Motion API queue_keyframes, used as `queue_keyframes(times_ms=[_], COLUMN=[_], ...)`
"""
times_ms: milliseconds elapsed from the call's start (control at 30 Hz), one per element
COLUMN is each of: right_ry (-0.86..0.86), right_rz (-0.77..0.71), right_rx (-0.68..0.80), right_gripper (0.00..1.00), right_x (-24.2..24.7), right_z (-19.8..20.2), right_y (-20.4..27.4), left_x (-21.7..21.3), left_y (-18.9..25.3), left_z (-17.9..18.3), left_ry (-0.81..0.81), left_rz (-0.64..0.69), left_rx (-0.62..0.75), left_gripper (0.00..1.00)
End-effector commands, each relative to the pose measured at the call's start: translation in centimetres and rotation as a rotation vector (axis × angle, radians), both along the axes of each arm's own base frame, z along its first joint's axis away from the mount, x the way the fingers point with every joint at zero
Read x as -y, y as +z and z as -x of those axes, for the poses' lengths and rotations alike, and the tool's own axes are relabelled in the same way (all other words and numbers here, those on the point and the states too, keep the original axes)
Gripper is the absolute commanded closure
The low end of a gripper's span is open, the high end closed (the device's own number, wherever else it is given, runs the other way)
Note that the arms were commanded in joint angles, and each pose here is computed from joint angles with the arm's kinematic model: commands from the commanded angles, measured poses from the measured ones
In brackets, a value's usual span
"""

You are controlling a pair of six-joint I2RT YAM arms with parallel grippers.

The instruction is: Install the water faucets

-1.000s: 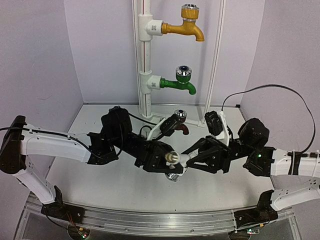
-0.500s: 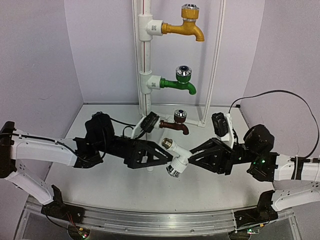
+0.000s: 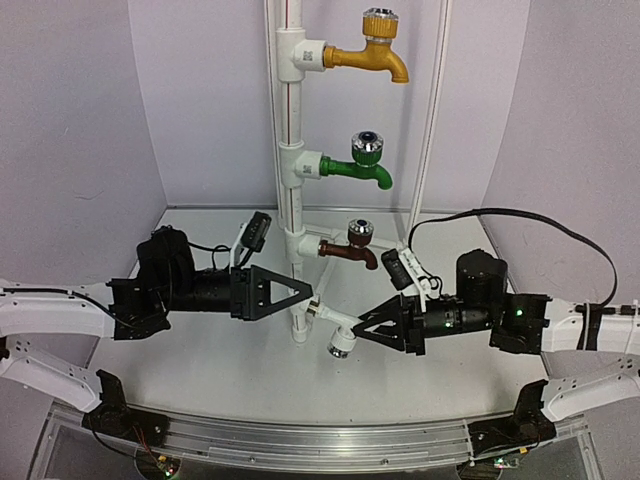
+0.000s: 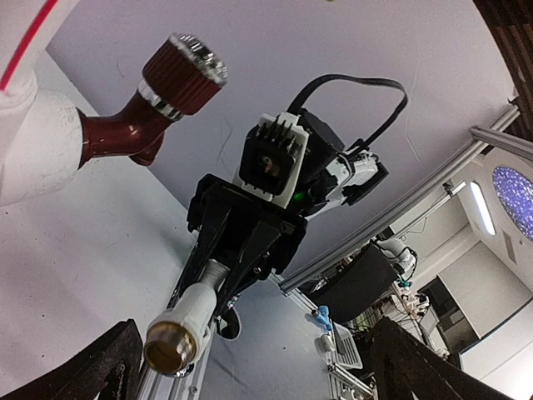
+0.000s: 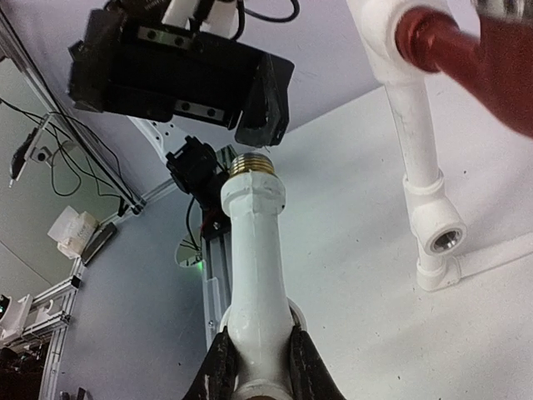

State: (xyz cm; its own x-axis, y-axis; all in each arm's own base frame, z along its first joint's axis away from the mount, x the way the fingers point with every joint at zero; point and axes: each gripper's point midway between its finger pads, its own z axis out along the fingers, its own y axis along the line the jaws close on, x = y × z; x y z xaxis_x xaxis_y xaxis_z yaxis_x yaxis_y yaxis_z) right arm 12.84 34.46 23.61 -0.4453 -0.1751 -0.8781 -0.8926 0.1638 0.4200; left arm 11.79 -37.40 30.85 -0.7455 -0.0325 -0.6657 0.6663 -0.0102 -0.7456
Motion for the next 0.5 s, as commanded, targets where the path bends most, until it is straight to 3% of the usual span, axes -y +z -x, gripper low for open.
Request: queue_keyframes(times_ms=[0,133,267,467], right_ry=[0.004,0.022,0.028,0.045], right_rz=[-0.068,-0.064,-0.068,-0.074], right_rx=[0.072,0.073,0.079,0.082], right_gripper=[1.00,1.00,1.00,1.00], right_x=[-0.92,-1.18,-1.22,-1.54], right_z=[-0.31,-0.06,0.09,0.28], right_y=[3.04,2.87,3.07,3.44], left_x=[1.60,1.95,2.10,2.57], left_y=[-0.79,-1.27,-1.62,-1.42], left_z=[0.19,0.14,0.17,0.18], left_ry=[-0.039,-0.047,-0.054,-0.067], left_rz=[-0.041,-0.054,-0.066,-0.068], left_rx=[-0.003,-0.011,-0.013,-0.014], left_gripper=[0.05,0.20,0.27,0.51])
